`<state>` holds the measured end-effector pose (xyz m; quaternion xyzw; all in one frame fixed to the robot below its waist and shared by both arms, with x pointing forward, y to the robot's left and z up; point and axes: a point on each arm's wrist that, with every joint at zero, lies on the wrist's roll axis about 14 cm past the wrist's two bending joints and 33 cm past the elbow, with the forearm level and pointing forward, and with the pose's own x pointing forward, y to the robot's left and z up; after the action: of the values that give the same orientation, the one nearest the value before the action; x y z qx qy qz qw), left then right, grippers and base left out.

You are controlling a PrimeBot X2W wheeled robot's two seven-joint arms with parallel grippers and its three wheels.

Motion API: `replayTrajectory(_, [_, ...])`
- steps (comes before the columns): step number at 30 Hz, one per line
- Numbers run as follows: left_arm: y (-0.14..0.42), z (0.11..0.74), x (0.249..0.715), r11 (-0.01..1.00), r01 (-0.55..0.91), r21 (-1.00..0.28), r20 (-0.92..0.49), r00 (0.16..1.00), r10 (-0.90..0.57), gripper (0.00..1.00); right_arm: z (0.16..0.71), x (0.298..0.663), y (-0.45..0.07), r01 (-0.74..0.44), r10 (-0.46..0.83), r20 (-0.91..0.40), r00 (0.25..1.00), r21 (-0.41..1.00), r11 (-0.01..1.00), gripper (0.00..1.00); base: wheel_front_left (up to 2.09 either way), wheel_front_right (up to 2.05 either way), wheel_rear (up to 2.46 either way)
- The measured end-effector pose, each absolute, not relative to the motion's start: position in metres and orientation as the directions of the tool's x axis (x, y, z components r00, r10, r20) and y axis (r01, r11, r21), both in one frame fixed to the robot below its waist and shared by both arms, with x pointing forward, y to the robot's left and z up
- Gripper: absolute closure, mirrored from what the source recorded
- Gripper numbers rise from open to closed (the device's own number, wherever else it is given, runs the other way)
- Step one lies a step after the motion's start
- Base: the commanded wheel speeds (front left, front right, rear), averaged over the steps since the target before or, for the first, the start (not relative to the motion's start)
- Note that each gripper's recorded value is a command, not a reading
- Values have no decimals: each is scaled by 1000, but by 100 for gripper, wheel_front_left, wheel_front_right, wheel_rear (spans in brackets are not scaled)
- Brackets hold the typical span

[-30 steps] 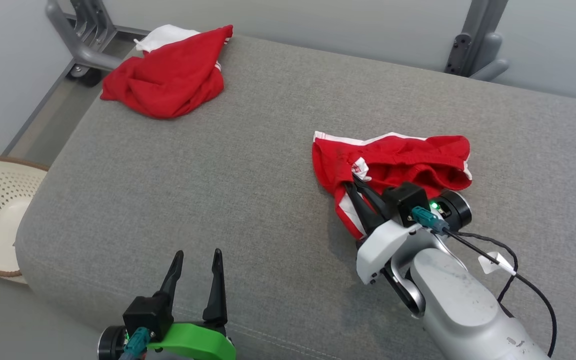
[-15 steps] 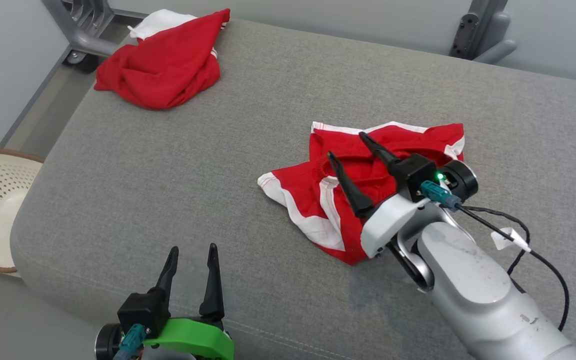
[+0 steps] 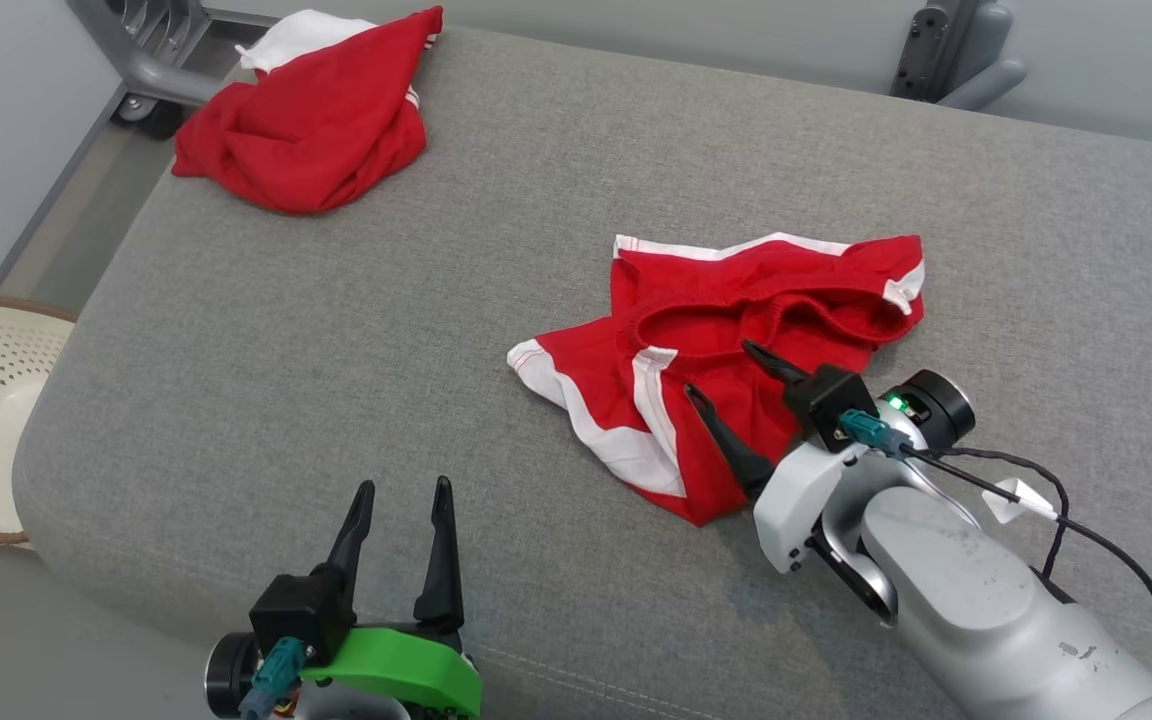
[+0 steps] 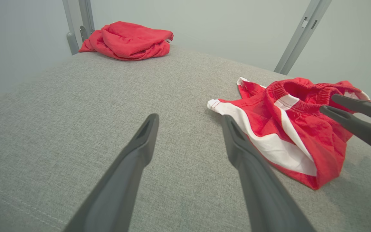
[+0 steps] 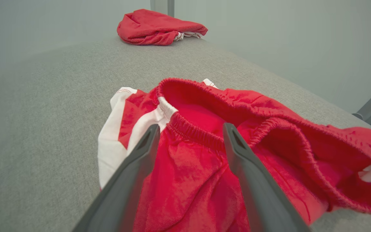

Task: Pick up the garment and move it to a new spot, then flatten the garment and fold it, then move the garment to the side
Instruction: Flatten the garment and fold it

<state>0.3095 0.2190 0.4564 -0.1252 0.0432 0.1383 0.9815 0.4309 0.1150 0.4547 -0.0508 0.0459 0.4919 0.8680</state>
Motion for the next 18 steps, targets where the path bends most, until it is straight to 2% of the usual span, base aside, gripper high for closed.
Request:
replayTrajectory(8, [228, 456, 299, 916, -325, -235, -128, 945, 302, 0, 441, 434, 140, -900, 877, -205, 435, -99, 424, 0, 0, 0, 0])
replayTrajectory(14, [238, 456, 289, 901, -368, -232, -132, 929, 345, 0, 418, 425, 153, -932, 869, -337, 363, -129, 339, 0, 0, 0, 0])
replayTrajectory(16, [239, 456, 287, 898, -374, -232, -133, 927, 352, 0, 414, 425, 155, -937, 864, -363, 348, -155, 313, 51, 0, 0, 0])
replayTrajectory(18, [239, 456, 287, 898, -375, -232, -135, 926, 352, 0, 413, 427, 155, -938, 858, -380, 344, -171, 300, 74, 0, 0, 0])
